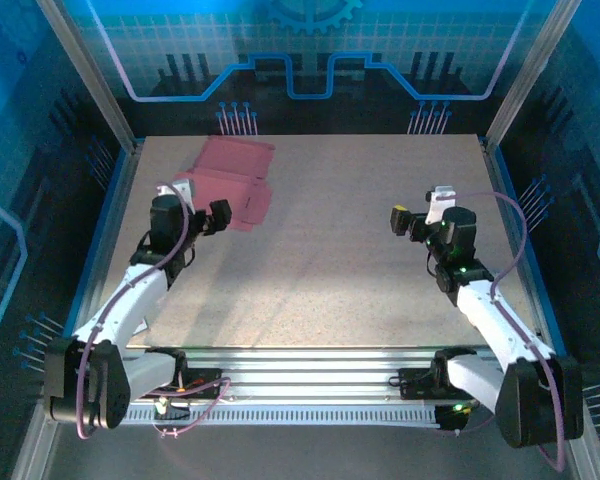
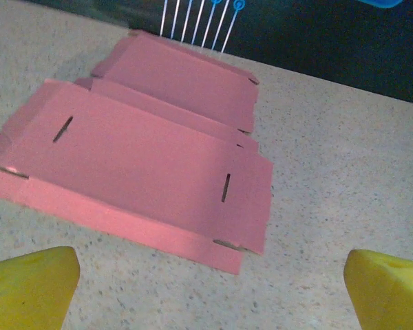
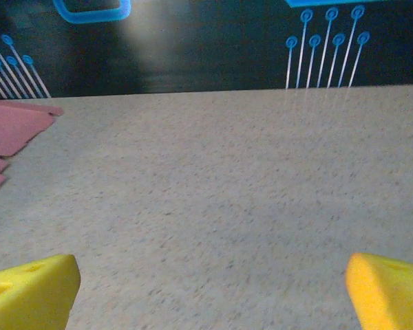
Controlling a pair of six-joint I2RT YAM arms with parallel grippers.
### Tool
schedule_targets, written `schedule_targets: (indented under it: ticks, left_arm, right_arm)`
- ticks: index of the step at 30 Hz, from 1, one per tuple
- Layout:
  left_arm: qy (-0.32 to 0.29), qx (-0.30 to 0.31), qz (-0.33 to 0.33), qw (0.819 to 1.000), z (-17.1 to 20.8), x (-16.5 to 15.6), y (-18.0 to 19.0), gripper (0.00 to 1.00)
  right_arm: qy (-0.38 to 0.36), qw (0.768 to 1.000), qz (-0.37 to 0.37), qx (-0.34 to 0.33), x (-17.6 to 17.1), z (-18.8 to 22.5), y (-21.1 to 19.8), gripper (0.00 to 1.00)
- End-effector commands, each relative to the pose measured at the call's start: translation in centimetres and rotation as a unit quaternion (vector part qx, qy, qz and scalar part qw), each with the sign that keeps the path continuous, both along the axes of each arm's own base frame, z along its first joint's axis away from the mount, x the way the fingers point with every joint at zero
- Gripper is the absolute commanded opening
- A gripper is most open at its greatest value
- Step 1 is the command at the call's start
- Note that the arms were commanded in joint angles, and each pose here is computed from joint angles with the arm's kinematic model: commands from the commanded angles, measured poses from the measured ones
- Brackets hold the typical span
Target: Fold the paper box
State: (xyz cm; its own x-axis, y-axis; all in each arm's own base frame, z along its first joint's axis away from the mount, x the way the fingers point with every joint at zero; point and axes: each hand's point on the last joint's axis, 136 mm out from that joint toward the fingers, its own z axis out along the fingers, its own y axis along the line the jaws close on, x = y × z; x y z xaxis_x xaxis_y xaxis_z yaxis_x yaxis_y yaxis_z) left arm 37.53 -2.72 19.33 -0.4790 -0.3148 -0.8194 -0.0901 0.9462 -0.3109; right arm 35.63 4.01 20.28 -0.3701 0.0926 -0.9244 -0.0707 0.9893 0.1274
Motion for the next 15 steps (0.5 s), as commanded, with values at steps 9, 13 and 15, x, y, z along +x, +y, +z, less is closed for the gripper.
schedule_targets:
  ticks: [9, 13, 15]
  left_arm:
    - [0.205, -0.038, 0.023, 0.978, -3.1, 2.3, -0.8, 0.99]
    - [0.236, -0.039, 0.02, 0.971, -4.6, 4.9, -1.5, 0.99]
    - [0.247, -0.031, 0.022, 0.968, -5.5, 6.0, -1.6, 0.99]
  right_arm:
    - [0.12, 0.983, 0.059, 0.123, -7.6, -0.1, 3.9, 1.0]
    - [0.126, 0.981, 0.056, 0.139, -8.9, -0.1, 3.9, 1.0]
    - [0.133, 0.979, 0.064, 0.14, -9.4, -0.2, 4.1, 1.0]
